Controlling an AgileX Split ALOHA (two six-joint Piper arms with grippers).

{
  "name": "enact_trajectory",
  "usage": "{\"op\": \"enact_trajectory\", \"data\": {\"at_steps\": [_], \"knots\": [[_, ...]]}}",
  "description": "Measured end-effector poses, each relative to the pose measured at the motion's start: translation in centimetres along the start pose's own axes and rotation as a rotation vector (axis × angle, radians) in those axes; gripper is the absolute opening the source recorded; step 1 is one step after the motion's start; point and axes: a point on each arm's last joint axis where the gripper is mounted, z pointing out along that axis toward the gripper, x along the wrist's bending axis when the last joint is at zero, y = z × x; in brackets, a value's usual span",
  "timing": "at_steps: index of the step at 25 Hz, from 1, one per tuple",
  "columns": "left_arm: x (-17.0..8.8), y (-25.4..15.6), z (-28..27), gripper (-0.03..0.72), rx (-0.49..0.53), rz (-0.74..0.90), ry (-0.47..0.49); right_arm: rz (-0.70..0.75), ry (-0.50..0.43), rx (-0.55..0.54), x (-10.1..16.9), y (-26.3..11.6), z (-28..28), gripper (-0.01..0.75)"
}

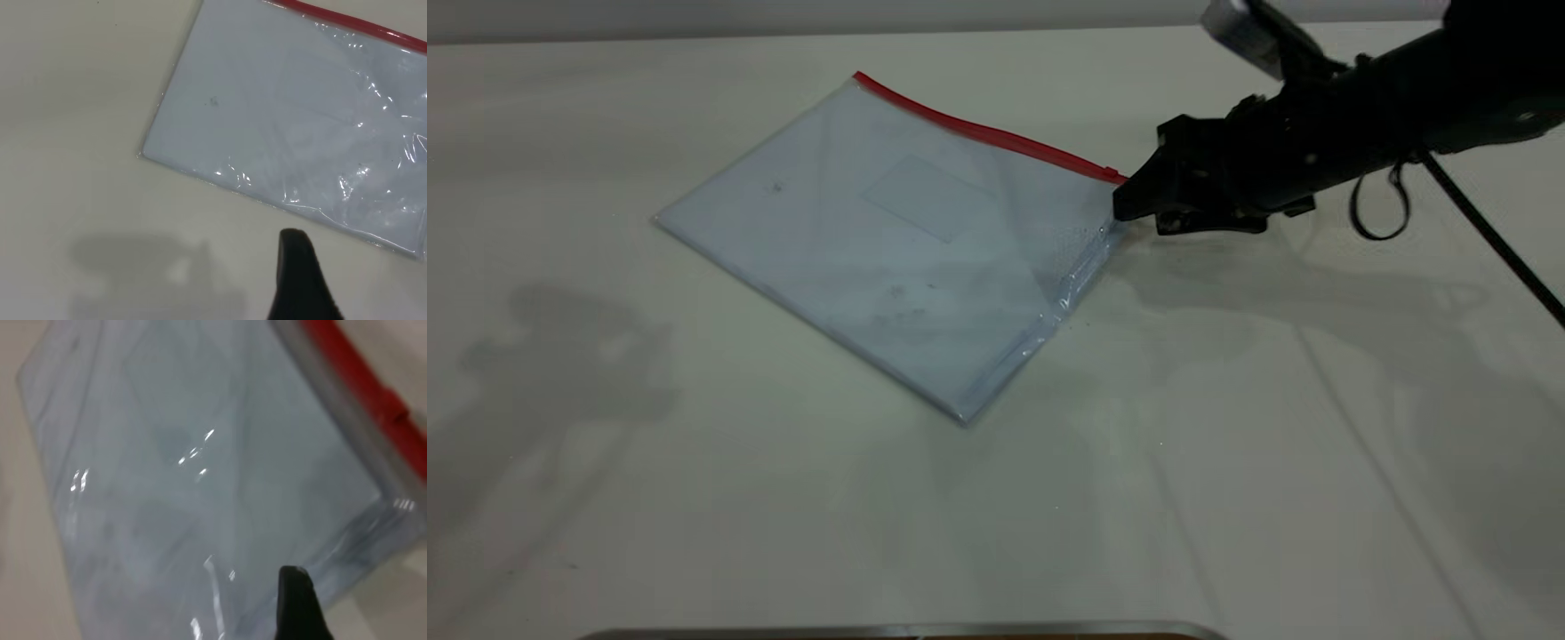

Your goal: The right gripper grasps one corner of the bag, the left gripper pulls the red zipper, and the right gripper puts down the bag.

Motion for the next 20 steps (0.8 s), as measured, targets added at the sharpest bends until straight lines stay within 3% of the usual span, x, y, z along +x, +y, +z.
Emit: {"op": "enact_trajectory", "data": {"at_steps": [7, 13, 16, 20], "knots": [[0.0, 0.0, 0.0, 0.517, 0.0, -0.001, 0.0, 0.072, 0.052, -0.02, -1.2, 0.8, 2.6, 0.499], [0.0, 0.0, 0.0, 0.517, 0.0, -0.001, 0.0, 0.094, 0.1, -0.028, 0.0, 1.6, 4.0, 0.491], [0.0, 0.0, 0.0, 0.517, 0.0, -0.001, 0.0, 0.117, 0.105, -0.019, 0.4, 1.5, 4.3, 0.422], [0.0, 0.0, 0.0, 0.517, 0.0, 0.001, 0.0, 0.109, 0.104, 0.008, 0.4, 1.2, 4.4, 0.245]]}}
